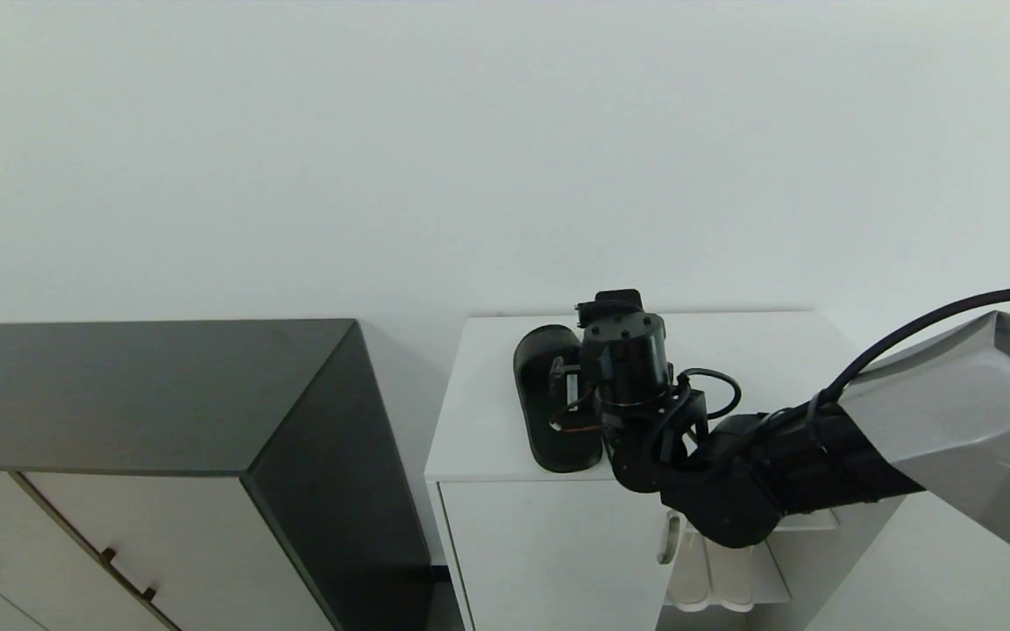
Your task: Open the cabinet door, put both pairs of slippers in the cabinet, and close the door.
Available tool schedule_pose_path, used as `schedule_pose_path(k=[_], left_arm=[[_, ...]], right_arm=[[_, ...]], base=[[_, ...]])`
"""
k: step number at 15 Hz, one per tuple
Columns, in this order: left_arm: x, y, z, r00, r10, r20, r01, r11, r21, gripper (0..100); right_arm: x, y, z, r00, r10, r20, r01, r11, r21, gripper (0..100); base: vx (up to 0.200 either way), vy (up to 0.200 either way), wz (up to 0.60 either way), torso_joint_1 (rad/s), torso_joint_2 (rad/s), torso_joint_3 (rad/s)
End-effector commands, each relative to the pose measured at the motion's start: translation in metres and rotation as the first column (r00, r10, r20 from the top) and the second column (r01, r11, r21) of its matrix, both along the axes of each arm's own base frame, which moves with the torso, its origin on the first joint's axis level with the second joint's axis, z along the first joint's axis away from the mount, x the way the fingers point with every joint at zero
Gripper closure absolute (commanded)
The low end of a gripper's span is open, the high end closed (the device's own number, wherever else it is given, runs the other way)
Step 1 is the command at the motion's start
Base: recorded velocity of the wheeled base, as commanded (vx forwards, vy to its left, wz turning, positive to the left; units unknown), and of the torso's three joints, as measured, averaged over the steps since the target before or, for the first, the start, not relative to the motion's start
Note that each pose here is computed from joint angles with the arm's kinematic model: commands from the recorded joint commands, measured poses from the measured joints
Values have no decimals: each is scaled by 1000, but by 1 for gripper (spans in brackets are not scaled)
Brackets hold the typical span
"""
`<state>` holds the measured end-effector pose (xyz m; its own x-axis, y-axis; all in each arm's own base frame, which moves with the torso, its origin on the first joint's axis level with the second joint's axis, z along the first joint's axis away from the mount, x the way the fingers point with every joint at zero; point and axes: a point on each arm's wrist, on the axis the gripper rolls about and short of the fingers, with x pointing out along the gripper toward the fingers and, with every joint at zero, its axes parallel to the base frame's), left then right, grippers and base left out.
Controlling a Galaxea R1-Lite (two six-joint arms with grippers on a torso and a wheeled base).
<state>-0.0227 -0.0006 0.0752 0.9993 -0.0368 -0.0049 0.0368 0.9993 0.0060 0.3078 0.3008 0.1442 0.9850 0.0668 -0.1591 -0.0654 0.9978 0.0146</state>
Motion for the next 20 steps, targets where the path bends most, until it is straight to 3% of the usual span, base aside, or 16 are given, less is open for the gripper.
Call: schedule_pose_path(k=[1, 11, 15, 16, 20], left_arm=[[0, 0, 0, 1000, 0, -1, 0, 1000, 0, 100], [0, 0, 0, 1000, 0, -1, 0, 1000, -2, 100], [0, 0, 0, 1000, 0, -1, 0, 1000, -2, 100], [0, 0, 0, 1000, -2, -1, 2, 1000, -2, 100], [0, 0, 0, 1000, 0, -1, 0, 1000, -2, 100]], right_arm=[[6, -1, -9, 1000, 0, -16, 0, 1000, -10, 0], [64, 4, -33, 1000, -11, -2, 11, 1000, -18, 0], [80, 3, -30, 1000, -29, 0, 29, 999, -18, 0], [82, 4, -33, 1000, -29, -5, 29, 999, -22, 100], [85, 7, -36, 1000, -29, -4, 29, 999, -21, 100]], base=[[0, 0, 0, 0, 0, 0], [0, 0, 0, 0, 0, 0], [0, 0, 0, 0, 0, 0], [0, 0, 0, 0, 0, 0], [0, 0, 0, 0, 0, 0]])
